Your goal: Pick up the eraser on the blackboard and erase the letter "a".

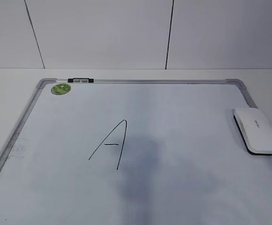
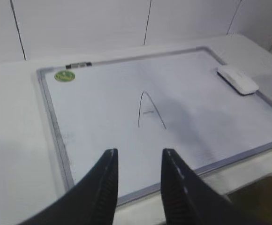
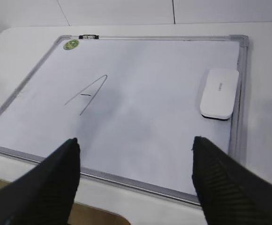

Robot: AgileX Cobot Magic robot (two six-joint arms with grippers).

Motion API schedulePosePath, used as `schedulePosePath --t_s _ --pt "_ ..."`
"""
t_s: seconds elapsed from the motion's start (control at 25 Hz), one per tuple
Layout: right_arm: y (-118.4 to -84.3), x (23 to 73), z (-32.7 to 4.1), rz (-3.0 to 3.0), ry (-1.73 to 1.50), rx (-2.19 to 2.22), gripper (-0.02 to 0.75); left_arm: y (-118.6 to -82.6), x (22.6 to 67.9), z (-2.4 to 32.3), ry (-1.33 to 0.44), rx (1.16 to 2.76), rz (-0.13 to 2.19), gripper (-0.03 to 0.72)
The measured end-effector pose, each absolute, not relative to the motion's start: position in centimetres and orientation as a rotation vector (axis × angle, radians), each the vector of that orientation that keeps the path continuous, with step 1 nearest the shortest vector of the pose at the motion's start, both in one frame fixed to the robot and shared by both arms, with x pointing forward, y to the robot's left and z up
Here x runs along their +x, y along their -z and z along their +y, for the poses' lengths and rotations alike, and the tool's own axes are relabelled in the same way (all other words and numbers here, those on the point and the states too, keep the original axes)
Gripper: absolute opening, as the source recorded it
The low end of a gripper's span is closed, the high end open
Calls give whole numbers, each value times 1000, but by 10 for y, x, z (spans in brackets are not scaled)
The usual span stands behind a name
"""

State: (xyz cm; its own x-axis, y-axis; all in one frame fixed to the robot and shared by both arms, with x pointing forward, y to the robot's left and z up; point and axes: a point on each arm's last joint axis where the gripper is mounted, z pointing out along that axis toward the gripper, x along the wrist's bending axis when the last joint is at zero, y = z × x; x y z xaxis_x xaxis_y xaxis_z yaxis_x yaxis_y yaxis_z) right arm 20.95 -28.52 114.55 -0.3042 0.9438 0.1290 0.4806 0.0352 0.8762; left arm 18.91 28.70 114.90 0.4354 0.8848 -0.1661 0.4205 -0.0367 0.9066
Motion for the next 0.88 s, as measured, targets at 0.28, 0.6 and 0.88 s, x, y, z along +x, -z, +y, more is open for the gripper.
schedulePosePath --t_s 0.28,0.6,0.88 --pt "-1112 218 -292 1830 -1058 1492 593 -1107 214 287 -532 1760 1295 239" --pt "-1067 228 -296 1882 -906 1559 593 -1075 220 290 -548 1829 1338 239" --pt "-1050 230 -300 1875 -846 1565 593 -1060 226 293 -569 1873 1383 239"
